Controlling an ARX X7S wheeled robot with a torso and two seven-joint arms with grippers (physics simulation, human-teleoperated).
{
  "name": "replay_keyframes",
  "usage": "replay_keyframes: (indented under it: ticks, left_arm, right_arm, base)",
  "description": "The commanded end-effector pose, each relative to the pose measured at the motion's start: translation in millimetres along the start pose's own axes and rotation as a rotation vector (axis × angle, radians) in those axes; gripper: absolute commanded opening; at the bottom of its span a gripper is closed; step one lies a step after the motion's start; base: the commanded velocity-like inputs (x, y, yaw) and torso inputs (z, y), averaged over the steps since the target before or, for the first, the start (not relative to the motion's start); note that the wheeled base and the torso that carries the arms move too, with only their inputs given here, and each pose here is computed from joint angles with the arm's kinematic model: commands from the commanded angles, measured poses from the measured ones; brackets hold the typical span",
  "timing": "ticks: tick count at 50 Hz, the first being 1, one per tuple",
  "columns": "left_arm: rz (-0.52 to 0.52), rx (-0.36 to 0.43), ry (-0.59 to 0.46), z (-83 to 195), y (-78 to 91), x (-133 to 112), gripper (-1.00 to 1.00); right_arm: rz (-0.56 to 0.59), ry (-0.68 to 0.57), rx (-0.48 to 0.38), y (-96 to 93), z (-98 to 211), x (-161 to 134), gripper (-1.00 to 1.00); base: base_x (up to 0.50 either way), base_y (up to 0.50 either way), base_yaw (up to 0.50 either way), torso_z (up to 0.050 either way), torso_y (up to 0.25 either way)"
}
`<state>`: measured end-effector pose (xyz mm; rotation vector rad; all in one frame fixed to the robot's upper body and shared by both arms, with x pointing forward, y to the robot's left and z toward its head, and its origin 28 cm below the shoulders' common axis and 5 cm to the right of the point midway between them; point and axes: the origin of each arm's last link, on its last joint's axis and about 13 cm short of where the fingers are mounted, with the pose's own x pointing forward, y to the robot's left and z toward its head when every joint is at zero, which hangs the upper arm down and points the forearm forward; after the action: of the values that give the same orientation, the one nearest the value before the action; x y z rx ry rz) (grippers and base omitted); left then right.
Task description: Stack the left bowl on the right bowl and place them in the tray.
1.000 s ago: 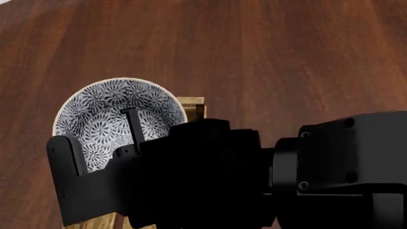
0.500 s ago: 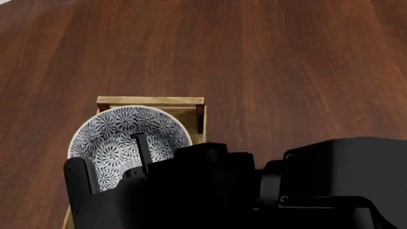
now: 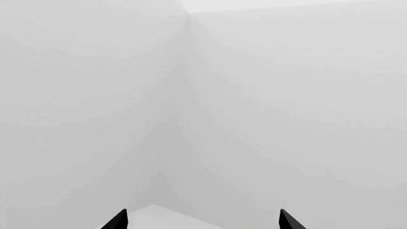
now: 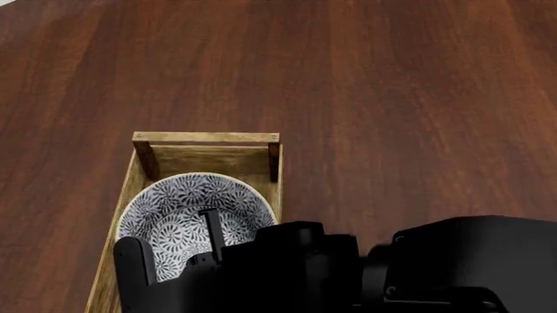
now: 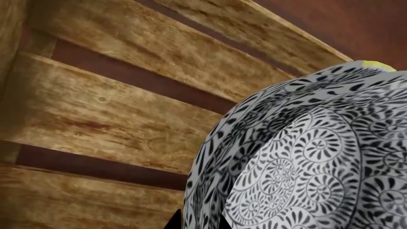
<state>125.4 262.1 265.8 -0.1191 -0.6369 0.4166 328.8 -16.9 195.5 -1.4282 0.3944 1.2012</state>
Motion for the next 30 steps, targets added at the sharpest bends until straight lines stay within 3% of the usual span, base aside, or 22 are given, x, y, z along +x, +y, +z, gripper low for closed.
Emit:
replay_keyframes:
  ticks: [1,28,29,30]
  left_arm:
    - [0.002,0.006,0.003,0.0,0.0,0.3,1.00]
    - [-0.004,0.001,0.006,-0.7,0.2,-1.3,1.00]
    - [-0.005,0.000,0.006,-0.8,0.3,-1.5,1.00]
    - [-0.006,0.000,0.006,-0.8,0.3,-1.8,1.00]
  right_arm:
    - [-0.007,-0.003,-0.023,2.4,-3.1,8.6,-1.00]
    - [0.046,-0.009,-0.005,8.5,-3.8,23.4,-1.00]
    - [0.050,-0.005,-0.003,8.7,-4.2,22.9,1.00]
    - [0.046,-0.004,-0.004,8.6,-4.3,22.5,1.00]
  base:
    - [0.00,0.00,0.00,0.000,0.000]
    - [0.00,0.00,0.00,0.000,0.000]
    - [0.00,0.00,0.00,0.000,0.000]
    - [0.00,0.00,0.00,0.000,0.000]
